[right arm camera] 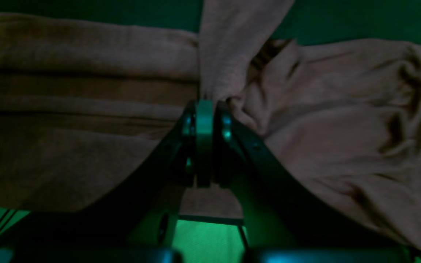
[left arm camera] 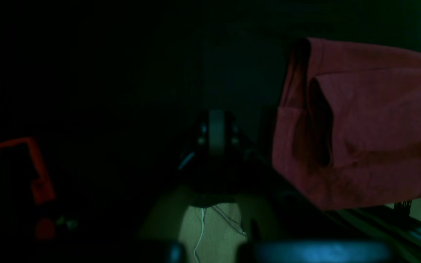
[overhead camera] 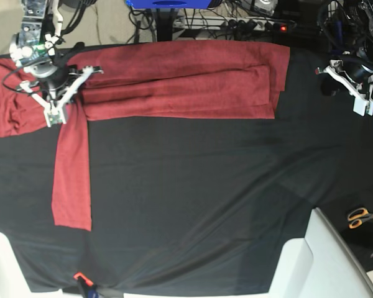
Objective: Fold the T-shirt properly
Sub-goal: 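Lay the sleeve flat along the strip with the right gripper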
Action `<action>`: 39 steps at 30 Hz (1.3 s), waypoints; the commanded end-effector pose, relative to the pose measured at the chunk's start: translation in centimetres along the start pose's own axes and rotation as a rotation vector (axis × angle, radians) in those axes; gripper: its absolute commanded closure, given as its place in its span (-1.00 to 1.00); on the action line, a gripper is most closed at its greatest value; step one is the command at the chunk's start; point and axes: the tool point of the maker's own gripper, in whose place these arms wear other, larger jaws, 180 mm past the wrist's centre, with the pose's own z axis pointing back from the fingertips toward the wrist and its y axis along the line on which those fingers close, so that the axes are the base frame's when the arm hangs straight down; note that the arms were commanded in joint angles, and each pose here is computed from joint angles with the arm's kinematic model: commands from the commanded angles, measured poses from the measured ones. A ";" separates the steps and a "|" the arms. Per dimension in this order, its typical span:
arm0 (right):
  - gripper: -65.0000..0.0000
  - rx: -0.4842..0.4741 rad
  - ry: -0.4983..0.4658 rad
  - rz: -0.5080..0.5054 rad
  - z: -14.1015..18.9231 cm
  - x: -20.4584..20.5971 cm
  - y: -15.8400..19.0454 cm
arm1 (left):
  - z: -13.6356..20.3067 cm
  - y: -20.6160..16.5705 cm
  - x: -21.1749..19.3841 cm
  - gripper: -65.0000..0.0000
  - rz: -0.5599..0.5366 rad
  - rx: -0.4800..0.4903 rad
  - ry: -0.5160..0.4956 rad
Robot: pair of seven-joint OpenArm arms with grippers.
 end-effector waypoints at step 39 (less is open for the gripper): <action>-0.05 0.073 -0.109 -0.199 -14.0 16.0 -8.9 | 0.6 0.5 0.8 1.00 -0.015 0.008 -0.026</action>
